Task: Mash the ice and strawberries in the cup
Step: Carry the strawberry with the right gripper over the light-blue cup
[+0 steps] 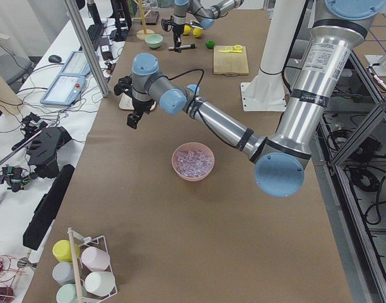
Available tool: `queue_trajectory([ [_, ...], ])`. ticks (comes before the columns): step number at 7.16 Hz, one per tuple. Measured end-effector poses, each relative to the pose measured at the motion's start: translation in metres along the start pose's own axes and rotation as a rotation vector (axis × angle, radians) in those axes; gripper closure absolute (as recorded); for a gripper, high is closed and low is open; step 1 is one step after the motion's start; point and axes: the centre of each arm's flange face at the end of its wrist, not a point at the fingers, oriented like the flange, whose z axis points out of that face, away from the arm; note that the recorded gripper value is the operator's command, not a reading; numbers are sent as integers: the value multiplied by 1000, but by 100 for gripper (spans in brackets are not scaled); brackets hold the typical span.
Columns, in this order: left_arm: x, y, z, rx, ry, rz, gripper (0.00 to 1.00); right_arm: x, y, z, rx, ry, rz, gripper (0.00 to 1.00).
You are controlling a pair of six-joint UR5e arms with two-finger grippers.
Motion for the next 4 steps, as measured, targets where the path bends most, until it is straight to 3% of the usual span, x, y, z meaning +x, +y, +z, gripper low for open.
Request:
queue_trajectory([
  [4,3,0,4,-6,4,9,3,-61,-21,-64,123,-96,-76,100],
])
